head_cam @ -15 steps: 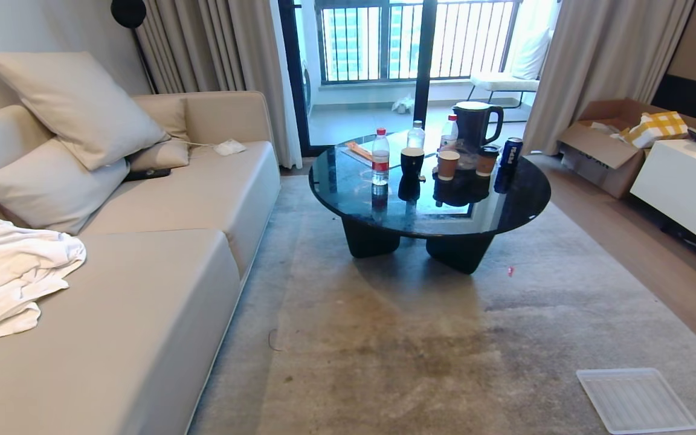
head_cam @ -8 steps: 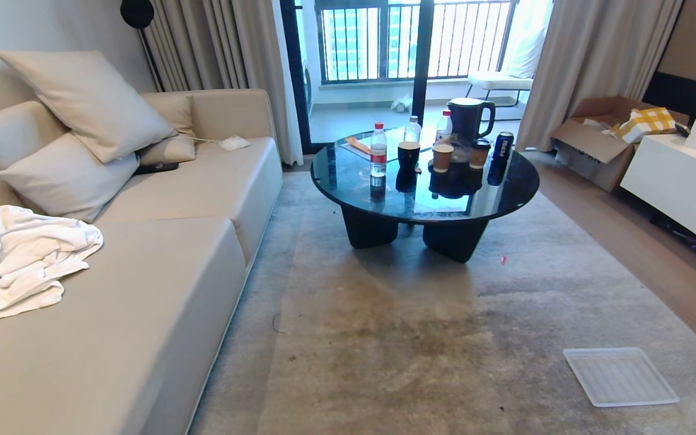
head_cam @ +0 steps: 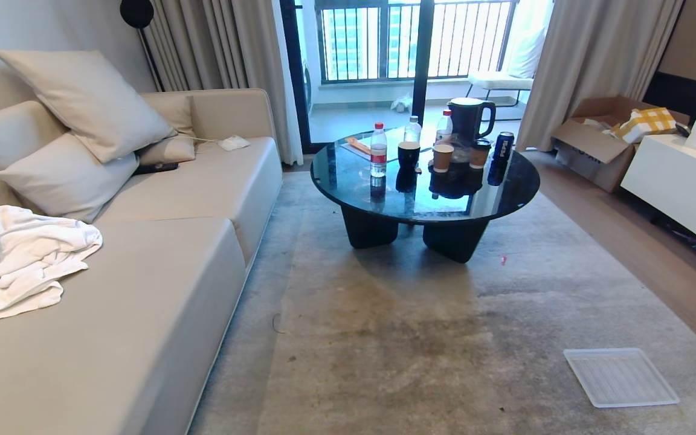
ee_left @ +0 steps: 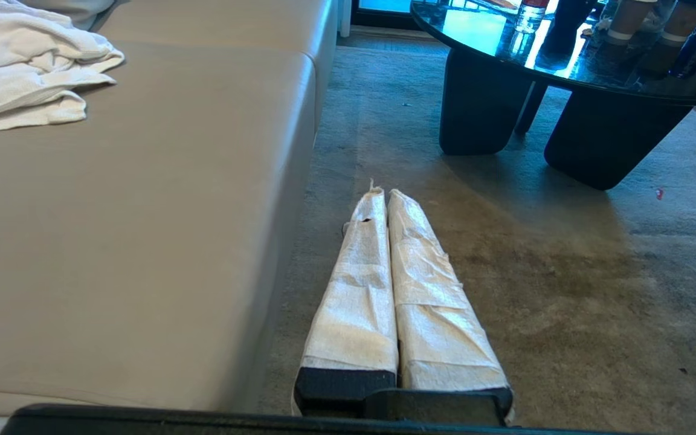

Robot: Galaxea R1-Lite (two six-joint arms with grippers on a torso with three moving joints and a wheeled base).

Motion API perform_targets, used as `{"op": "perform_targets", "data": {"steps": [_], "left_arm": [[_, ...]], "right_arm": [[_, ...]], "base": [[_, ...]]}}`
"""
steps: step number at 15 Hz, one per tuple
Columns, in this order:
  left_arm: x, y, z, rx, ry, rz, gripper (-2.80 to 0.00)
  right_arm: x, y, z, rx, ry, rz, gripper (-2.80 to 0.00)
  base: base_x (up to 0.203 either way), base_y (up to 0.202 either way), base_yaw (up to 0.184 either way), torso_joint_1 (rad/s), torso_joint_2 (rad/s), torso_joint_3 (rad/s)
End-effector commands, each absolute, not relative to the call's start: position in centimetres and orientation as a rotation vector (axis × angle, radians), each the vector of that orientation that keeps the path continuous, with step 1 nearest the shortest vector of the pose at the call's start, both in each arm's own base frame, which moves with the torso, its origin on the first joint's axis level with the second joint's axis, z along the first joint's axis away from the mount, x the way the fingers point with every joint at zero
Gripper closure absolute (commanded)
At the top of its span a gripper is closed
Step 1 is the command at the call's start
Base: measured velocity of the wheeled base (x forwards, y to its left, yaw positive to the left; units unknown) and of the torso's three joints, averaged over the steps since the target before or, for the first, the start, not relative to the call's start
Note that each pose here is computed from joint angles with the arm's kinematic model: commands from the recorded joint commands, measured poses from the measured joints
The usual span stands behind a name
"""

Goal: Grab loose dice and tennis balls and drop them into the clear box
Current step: Put the toys in the box

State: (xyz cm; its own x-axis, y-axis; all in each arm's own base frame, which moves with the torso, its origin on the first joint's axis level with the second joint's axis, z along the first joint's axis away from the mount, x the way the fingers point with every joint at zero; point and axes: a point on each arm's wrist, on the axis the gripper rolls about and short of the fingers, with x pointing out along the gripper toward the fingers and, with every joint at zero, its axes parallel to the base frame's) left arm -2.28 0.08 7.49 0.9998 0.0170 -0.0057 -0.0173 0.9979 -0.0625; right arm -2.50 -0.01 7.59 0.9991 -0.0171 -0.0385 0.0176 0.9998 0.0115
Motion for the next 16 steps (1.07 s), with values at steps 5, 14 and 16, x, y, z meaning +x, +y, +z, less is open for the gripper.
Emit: {"op": "perform_targets", "data": {"steps": [5, 14, 16], "left_arm": [[-2.28, 0.00, 7.56, 0.019, -0.002, -0.015, 0.00], [-2.28, 0.00, 7.56, 0.021, -0.002, -0.015, 0.00], [-2.28, 0.00, 7.56, 0.021, -0.002, -0.015, 0.00]], "right_arm": [[-2.50, -0.01, 7.59, 0.009, 0.038, -0.016, 0.00], [-2.49, -0.01, 7.59, 0.011, 0.040, -0.019, 0.00], [-2.49, -0.01, 7.59, 0.012, 0.039, -0.019, 0.00]], "base": [[0.000, 0.000, 0.000, 0.000, 0.00, 0.000], [0.001, 0.001, -0.018, 0.000, 0.00, 0.000], [0.001, 0.004, -0.159, 0.006, 0.00, 0.005]]}}
